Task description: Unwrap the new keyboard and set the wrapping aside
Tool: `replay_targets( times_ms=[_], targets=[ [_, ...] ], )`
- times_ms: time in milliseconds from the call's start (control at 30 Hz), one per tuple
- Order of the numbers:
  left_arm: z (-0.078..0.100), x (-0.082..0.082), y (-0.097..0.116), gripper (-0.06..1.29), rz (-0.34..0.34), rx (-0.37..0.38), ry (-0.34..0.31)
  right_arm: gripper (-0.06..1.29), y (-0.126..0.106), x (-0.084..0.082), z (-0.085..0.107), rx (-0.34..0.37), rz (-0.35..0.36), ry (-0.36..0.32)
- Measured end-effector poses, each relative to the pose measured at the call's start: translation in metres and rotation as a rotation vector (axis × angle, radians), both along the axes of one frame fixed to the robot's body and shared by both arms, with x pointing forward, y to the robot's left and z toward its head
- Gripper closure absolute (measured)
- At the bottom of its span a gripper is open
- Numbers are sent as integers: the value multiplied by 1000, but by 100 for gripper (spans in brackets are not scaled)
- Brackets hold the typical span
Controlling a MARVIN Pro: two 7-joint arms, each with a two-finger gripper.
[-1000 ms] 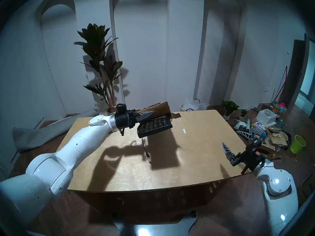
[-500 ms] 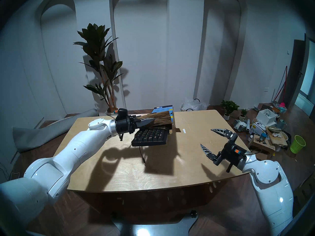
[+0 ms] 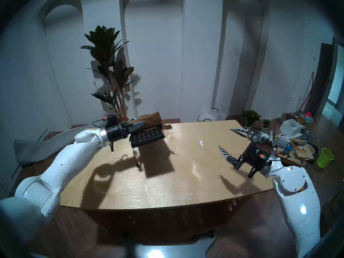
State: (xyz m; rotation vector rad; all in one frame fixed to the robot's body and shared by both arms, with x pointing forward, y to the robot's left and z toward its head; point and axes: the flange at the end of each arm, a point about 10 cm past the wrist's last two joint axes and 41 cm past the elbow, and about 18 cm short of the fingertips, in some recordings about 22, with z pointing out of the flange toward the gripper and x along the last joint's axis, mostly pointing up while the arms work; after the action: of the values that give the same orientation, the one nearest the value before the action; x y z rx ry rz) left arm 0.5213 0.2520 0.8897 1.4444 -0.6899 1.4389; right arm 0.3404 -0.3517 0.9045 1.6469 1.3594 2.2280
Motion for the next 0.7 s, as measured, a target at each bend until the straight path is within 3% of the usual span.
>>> replay_targets(
  times_ms=[167,500,700],
  targets=[
    [7,-6,6,125,11,-29,5,0,-5,2,7,9,-3,-32],
    [33,-16,-10,125,-39,-93,-25,0,-13,5,13,16,-12,-64],
    [46,-20,3,125,1,-80,-45,0,-17,6,12,20,-18,-64]
  ],
)
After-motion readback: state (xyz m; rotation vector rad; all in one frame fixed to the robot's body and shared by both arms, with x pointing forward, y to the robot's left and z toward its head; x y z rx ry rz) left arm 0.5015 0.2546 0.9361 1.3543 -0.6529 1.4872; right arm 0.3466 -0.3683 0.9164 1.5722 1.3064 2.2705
